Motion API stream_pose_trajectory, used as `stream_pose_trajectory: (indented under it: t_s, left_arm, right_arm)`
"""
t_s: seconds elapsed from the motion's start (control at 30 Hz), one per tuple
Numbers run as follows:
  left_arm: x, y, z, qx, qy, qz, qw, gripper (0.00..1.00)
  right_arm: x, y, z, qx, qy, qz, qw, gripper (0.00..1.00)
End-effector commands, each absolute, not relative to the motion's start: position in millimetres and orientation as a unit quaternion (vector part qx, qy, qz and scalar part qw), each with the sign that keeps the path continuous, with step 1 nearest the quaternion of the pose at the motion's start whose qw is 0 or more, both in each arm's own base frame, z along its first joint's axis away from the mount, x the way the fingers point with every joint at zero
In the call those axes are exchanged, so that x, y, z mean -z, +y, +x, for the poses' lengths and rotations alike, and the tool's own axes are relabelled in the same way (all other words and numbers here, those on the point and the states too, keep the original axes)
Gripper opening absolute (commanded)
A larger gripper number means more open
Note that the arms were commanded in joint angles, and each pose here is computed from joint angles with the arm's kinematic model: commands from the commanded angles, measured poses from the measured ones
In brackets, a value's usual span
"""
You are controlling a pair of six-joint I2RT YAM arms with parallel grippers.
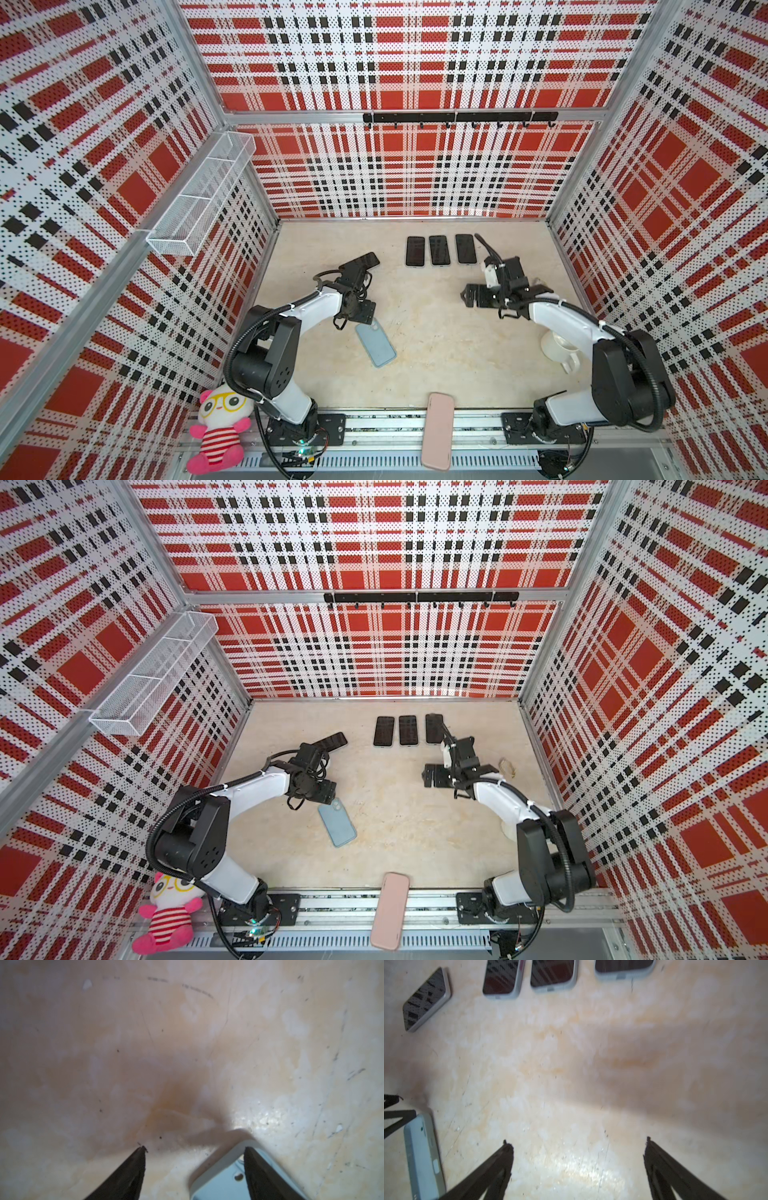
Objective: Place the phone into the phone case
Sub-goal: 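Grasp the edge of the empty pale blue case with the left gripper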
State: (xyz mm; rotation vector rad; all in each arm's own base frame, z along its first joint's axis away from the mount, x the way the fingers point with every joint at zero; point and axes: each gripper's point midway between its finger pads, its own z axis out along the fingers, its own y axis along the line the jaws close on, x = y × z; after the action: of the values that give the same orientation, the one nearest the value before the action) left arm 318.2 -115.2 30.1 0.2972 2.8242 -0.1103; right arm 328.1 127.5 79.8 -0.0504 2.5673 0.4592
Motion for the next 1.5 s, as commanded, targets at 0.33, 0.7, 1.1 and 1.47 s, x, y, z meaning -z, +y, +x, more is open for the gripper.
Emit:
stream_pose_trajectory:
  t_s: [0.33, 0.7, 1.1, 1.47]
  left_arm:
    - [-21, -120, 310, 0.039, 0.99, 0.094, 0.097, 0.63]
    - [-17, -150, 303, 0.057, 0.987, 0.117, 0.089, 0.47]
    - [-30, -163, 297, 0.095, 0.986, 0.093, 0.097, 0.18]
    - [-68, -211, 338, 0.194, 0.97, 0.017, 0.147, 0.11]
  right_arm:
    - [-81, 133, 307, -0.209, 0.94, -0.006, 0.269, 1.0]
    - [-77, 128, 304, -0.198, 0.941, -0.005, 0.273, 1.0]
    - [-73, 126, 305, -0.189, 0.944, -0.009, 0.271, 1.0]
    - [-77, 122, 304, -0.179, 0.943, -0.009, 0.281, 1.0]
